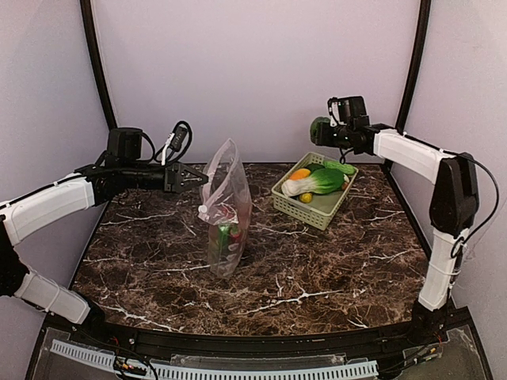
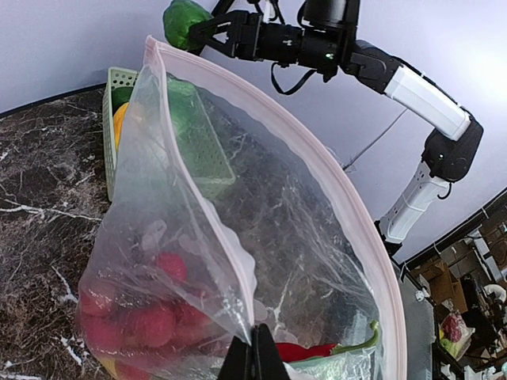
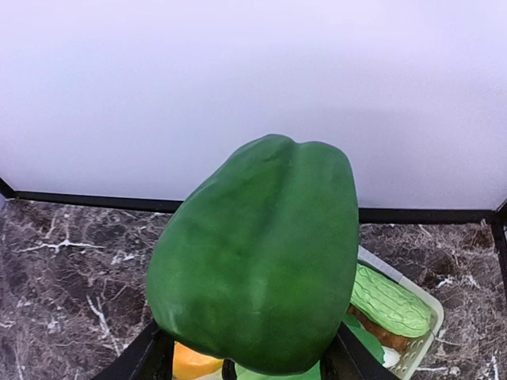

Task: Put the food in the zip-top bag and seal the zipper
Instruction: Pick up the fake vegetable from the bin, then place the fake vegetable in the zipper food storage bag.

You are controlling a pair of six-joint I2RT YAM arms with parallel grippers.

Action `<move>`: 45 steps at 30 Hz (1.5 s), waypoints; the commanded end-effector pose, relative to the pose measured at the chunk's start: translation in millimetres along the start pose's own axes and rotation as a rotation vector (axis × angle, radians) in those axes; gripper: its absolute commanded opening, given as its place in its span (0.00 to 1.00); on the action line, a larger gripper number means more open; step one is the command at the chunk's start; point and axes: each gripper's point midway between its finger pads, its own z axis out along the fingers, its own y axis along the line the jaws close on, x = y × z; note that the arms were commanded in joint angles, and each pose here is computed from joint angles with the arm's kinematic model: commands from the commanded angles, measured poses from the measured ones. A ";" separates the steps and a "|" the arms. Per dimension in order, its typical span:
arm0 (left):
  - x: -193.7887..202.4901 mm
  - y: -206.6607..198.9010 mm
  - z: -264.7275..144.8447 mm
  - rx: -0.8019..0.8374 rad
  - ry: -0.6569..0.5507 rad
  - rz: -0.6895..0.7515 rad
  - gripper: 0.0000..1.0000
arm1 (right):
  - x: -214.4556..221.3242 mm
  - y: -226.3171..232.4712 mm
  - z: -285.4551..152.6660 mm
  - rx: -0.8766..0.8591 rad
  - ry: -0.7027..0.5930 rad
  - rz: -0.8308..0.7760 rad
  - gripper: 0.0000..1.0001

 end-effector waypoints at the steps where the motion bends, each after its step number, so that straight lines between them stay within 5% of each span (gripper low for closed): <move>1: -2.7 -6.4 -6.3 0.019 -0.020 0.016 0.01 | -26.7 26.7 -51.0 -0.135 -0.071 -0.039 0.50; 13: -6.8 -17.3 -7.8 0.075 -0.049 0.026 0.01 | -13.9 170.3 -203.1 -0.540 -0.068 -0.217 0.49; 20: -4.6 -16.9 -5.0 0.097 -0.049 0.003 0.01 | 13.6 247.7 -257.2 -0.741 -0.040 -0.268 0.48; 32: -5.0 -17.9 -5.2 0.104 -0.055 0.011 0.01 | 64.0 309.5 -255.2 -0.761 0.057 -0.318 0.48; 45: -7.1 -16.3 -8.4 0.075 -0.074 0.023 0.01 | 90.7 285.5 -241.5 -0.534 0.186 -0.319 0.47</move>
